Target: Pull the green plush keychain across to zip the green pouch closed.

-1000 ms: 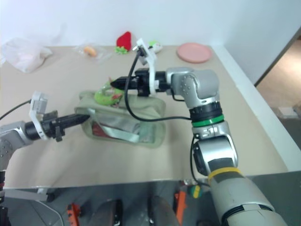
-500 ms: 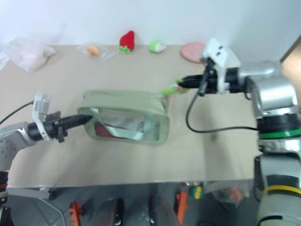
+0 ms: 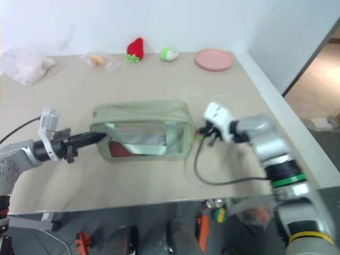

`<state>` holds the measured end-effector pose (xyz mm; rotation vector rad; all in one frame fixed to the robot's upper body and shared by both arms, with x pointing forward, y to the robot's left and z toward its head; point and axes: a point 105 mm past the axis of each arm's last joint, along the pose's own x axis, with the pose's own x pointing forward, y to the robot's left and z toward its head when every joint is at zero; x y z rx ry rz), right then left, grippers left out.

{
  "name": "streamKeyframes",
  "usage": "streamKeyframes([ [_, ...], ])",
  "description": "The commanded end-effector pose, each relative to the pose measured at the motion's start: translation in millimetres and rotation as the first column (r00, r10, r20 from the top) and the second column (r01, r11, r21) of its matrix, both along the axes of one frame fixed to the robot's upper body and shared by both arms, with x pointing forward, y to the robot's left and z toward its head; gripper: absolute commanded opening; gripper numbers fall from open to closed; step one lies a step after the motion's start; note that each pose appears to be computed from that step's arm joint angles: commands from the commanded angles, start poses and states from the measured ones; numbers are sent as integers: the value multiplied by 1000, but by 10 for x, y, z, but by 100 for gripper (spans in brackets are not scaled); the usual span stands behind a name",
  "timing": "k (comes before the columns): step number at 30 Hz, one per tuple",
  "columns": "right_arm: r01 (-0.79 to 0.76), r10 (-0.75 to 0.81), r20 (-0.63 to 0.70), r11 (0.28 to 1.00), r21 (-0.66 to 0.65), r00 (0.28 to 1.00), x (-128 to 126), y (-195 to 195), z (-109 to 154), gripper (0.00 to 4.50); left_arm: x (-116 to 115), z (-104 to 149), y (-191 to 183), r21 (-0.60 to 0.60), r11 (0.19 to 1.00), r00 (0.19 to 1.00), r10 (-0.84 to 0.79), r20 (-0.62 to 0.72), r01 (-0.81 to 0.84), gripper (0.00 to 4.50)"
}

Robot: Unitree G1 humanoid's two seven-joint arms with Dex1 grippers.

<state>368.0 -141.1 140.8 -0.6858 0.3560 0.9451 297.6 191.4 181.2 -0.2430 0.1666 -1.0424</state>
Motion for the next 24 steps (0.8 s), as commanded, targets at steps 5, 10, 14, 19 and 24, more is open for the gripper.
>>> streamKeyframes([
  [5, -1, 7, 99, 998, -58, 995, 15, -65, 248, 4, 29, 180, 93, -16, 999, 998, 52, 29, -51, 0],
  [10, 42, -57, 148, 993, 108, 987, 104, -129, 631, 107, 100, 147, 121, -6, 994, 994, 111, 16, -111, 0],
  [14, -21, -21, 124, 944, 331, 992, -8, -116, 988, 239, 128, 189, 128, -24, 992, 993, 121, 14, -121, 78],
  [19, -67, 38, 74, 886, 459, 997, -226, -293, 1132, 414, 86, 332, 137, -21, 994, 993, 108, 52, -107, 243],
  [24, -123, 122, 39, 828, 547, 992, -549, -420, 1217, 449, 21, 412, 346, 114, 975, 975, 177, 135, -192, 380],
])
